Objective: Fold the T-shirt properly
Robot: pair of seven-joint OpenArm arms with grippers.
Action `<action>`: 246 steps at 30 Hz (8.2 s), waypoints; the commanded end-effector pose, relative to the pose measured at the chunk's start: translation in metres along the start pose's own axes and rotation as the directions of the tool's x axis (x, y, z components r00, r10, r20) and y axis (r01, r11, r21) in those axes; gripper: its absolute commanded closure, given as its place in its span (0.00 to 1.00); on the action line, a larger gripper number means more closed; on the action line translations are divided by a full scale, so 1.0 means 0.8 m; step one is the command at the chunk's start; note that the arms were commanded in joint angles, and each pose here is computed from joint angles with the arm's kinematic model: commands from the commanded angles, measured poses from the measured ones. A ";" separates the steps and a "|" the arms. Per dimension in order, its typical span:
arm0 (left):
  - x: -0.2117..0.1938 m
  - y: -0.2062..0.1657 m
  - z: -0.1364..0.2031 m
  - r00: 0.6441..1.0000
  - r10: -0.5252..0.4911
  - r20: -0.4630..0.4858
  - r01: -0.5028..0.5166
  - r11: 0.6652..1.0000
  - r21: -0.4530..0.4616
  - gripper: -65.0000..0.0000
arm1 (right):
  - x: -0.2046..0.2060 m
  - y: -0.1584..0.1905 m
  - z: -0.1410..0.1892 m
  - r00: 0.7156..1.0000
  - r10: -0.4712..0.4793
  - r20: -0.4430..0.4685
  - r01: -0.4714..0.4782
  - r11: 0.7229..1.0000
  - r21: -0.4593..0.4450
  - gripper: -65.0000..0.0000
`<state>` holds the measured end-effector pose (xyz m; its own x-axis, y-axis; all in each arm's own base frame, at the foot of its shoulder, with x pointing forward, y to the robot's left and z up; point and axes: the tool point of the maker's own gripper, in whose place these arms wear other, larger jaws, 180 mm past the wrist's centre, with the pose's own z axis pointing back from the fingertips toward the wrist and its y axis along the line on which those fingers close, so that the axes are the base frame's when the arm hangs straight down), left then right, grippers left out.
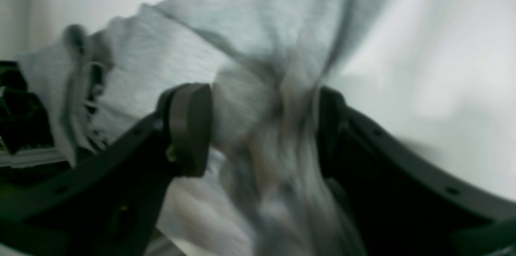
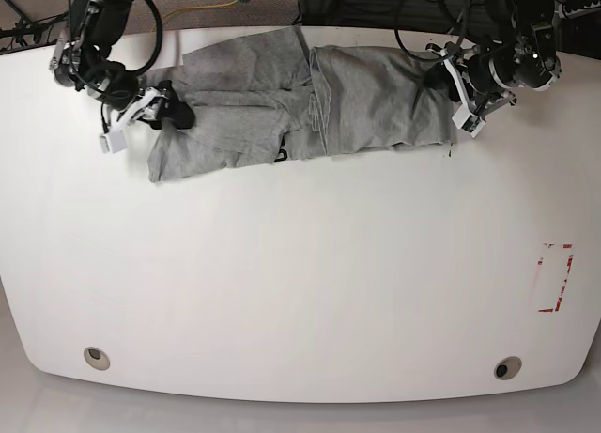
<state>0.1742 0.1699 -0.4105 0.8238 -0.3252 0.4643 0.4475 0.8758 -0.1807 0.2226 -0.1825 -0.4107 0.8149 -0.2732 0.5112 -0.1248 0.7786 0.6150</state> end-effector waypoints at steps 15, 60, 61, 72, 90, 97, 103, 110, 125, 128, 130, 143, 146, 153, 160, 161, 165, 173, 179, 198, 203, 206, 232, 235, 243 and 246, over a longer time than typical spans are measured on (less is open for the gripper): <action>0.004 -0.008 -0.001 0.999 0.014 0.041 -0.014 1.000 -0.010 0.61 | 0.064 0.048 0.038 0.976 0.206 0.076 -0.201 0.977 -0.064 1.00; 0.077 -0.072 -0.065 0.976 0.188 0.105 -0.171 0.973 -0.155 0.61 | 0.064 0.260 -0.063 0.930 0.349 0.114 -0.367 0.867 0.338 0.99; 0.077 -0.072 -0.065 0.976 0.188 0.105 -0.171 0.973 -0.155 0.61 | 0.060 0.265 -0.068 0.928 0.358 0.104 -0.370 0.858 0.356 0.95; 0.078 -0.072 -0.064 0.976 0.187 0.110 -0.169 0.973 -0.158 0.61 | 0.028 0.334 -0.100 0.933 0.359 0.013 -0.323 0.823 0.467 0.30; 0.144 0.041 0.045 0.883 0.194 0.428 -0.254 0.963 0.089 0.61 | 0.050 0.265 -0.054 0.830 0.552 0.075 -0.549 0.786 0.285 0.30; 0.175 0.063 0.089 0.837 0.146 0.527 -0.237 0.965 0.111 0.62 | 0.073 0.234 -0.057 0.828 0.557 0.068 -0.557 0.804 0.208 0.31; 0.206 0.003 0.072 0.842 0.095 0.530 -0.106 0.994 -0.010 0.62 | 0.092 0.213 -0.078 0.824 0.564 0.042 -0.564 0.812 0.150 0.62; 0.209 -0.081 0.034 0.885 0.029 0.464 0.045 0.988 -0.147 0.62 | 0.106 0.182 -0.116 0.862 0.506 0.023 -0.506 0.856 0.108 0.80; 0.130 -0.035 -0.010 0.971 0.025 0.239 0.000 0.994 -0.106 0.62 | 0.052 0.159 -0.164 0.832 0.551 -0.054 -0.546 0.833 0.094 0.81; 0.130 -0.012 -0.045 0.987 0.012 0.157 0.001 0.996 -0.086 0.62 | 0.052 0.158 -0.163 0.831 0.554 -0.055 -0.549 0.831 0.092 0.81; 0.133 -0.002 -0.059 0.993 -0.011 0.116 0.020 0.997 -0.074 0.62 | 0.055 0.163 -0.160 0.826 0.562 -0.041 -0.557 0.825 0.094 0.81; 0.243 0.014 -0.098 0.977 -0.155 0.147 0.161 0.987 -0.029 0.62 | 0.006 0.180 -0.151 0.773 0.629 -0.088 -0.616 0.776 0.134 0.81; 0.266 0.008 -0.095 0.971 -0.163 0.178 0.171 0.985 -0.031 0.62 | -0.013 0.202 -0.159 0.762 0.640 -0.094 -0.618 0.763 0.187 0.81; 0.311 0.007 -0.065 0.940 -0.217 0.263 0.221 0.975 0.014 0.62 | -0.014 0.255 -0.181 0.788 0.614 -0.040 -0.587 0.770 0.251 0.81; 0.334 0.008 -0.008 0.881 -0.340 0.328 0.316 0.940 0.126 0.62 | 0.006 0.275 -0.173 0.783 0.622 0.020 -0.606 0.754 0.254 0.81; 0.333 0.000 -0.003 0.871 -0.353 0.342 0.329 0.936 0.129 0.62 | 0.012 0.276 -0.169 0.782 0.622 0.037 -0.610 0.753 0.246 0.81; 0.311 -0.021 0.000 0.860 -0.376 0.344 0.353 0.927 0.131 0.61 | 0.026 0.256 -0.152 0.781 0.623 0.050 -0.620 0.761 0.193 0.81; 0.243 -0.059 -0.033 0.920 -0.282 0.274 0.245 0.956 0.163 0.51 | 0.050 0.191 -0.124 0.792 0.610 0.012 -0.610 0.790 0.070 0.81; 0.199 -0.070 -0.060 0.953 -0.160 0.257 0.119 0.978 0.169 0.33 | 0.060 0.154 -0.106 0.818 0.576 0.004 -0.576 0.818 -0.002 0.81; 0.074 0.222 0.010 1.000 0.015 -0.007 -0.010 0.877 0.481 0.33 | 0.105 0.136 -0.041 0.737 0.675 0.037 -0.667 0.735 -0.118 0.81; 0.040 0.290 0.067 0.995 -0.010 -0.099 0.061 0.850 0.524 0.33 | 0.107 0.140 -0.034 0.724 0.689 0.043 -0.680 0.722 -0.125 0.81; 0.037 0.319 0.097 0.993 -0.039 -0.108 0.093 0.827 0.554 0.33 | 0.105 0.143 -0.032 0.719 0.694 0.045 -0.685 0.718 -0.126 0.81; 0.181 0.200 0.169 0.912 -0.299 0.282 0.043 0.753 0.657 0.40 | 0.170 0.131 -0.028 0.651 0.744 0.147 -0.713 0.667 -0.216 0.81; 0.209 0.169 0.157 0.821 -0.291 0.491 -0.080 0.793 0.604 0.40 | 0.175 0.112 -0.035 0.617 0.774 0.143 -0.726 0.630 -0.275 0.81; 0.216 0.107 0.095 0.693 -0.312 0.650 -0.140 0.825 0.547 0.40 | 0.160 0.077 -0.035 0.594 0.736 0.326 -0.648 0.677 -0.348 0.81; 0.195 0.088 0.080 0.670 -0.318 0.670 -0.158 0.821 0.548 0.40 | 0.142 0.056 -0.020 0.617 0.706 0.349 -0.604 0.709 -0.365 0.81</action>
<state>0.3209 0.2110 -0.2974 0.2268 -0.2663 0.9368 0.0539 0.9639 0.2609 0.3221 -0.1590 -0.3425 0.2522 0.2042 0.9459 -0.4001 0.9120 -0.0902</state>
